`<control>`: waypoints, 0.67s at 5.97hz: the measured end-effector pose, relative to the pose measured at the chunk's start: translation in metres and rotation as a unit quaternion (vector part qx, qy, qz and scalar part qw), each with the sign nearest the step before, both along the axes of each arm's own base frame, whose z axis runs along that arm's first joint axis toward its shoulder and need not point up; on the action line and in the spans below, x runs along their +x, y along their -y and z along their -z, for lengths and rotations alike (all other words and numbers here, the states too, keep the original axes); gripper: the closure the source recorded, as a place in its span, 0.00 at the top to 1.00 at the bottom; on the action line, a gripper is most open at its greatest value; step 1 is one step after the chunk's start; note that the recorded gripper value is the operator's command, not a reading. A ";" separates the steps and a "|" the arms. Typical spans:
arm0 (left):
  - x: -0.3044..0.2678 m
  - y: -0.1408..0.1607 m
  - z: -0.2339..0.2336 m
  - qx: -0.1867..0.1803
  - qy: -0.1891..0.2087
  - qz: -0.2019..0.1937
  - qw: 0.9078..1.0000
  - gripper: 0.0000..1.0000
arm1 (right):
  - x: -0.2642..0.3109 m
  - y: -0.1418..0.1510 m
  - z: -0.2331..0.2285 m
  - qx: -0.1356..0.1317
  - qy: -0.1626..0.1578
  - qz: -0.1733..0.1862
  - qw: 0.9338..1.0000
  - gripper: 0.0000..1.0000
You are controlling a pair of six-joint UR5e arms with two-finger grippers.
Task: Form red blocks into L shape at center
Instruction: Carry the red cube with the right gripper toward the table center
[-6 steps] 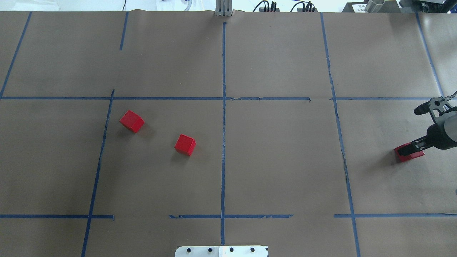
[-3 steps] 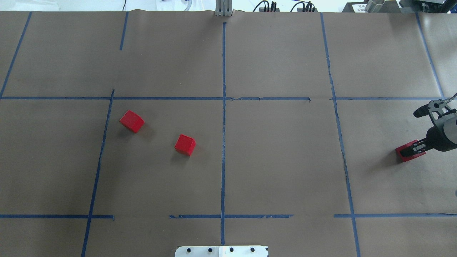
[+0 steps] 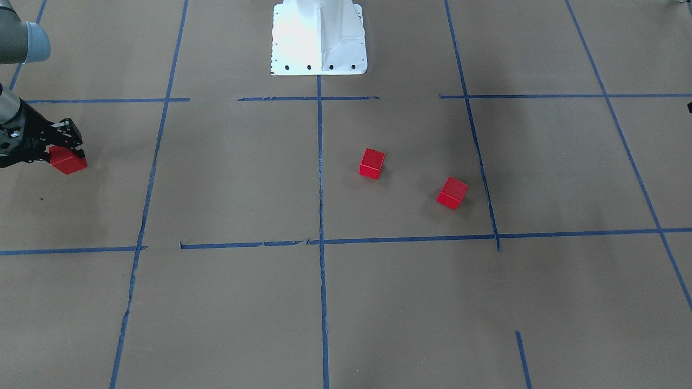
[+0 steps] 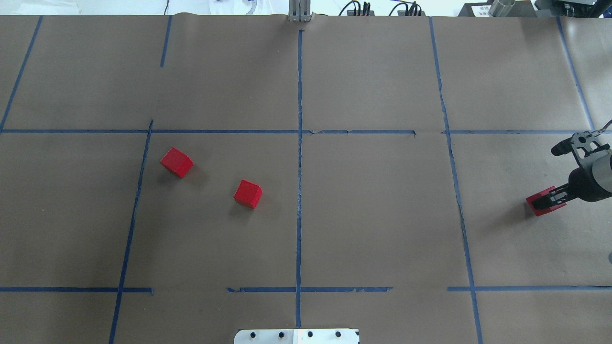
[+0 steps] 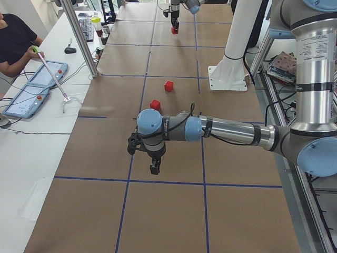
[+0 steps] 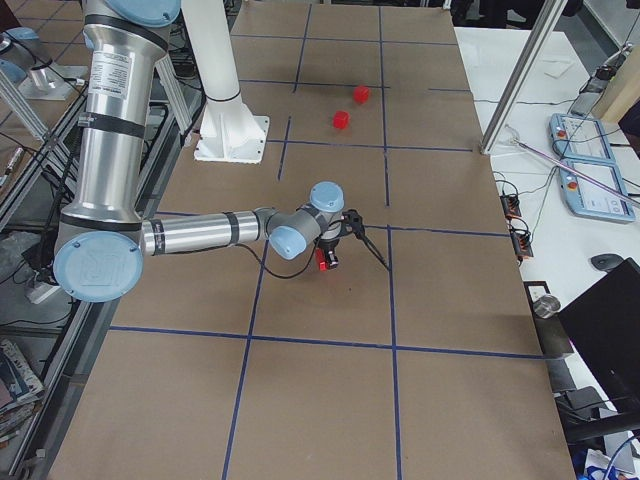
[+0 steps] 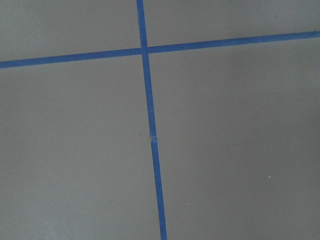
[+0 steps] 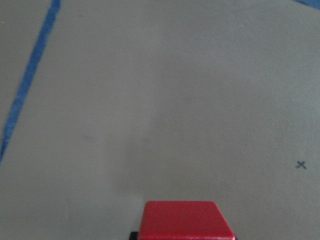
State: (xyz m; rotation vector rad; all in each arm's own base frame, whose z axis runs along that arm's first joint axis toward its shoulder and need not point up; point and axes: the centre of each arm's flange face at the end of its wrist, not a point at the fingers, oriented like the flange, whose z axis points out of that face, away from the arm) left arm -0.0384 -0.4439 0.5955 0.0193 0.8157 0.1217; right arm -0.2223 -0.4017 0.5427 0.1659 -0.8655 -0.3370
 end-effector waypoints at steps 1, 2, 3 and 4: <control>0.001 0.003 0.007 0.008 0.000 -0.001 1.000 1.00 | -0.020 0.006 0.058 -0.017 0.016 -0.005 1.000 0.00; 0.002 0.010 0.016 0.019 0.001 -0.002 1.000 1.00 | -0.056 0.009 0.120 -0.039 0.029 -0.008 0.999 0.00; 0.003 0.017 0.024 0.028 0.002 -0.002 1.000 1.00 | -0.104 0.006 0.176 -0.059 0.038 -0.012 0.997 0.00; 0.004 0.020 0.026 0.032 0.002 -0.003 0.999 1.00 | -0.151 -0.005 0.221 -0.064 0.037 -0.015 0.997 0.00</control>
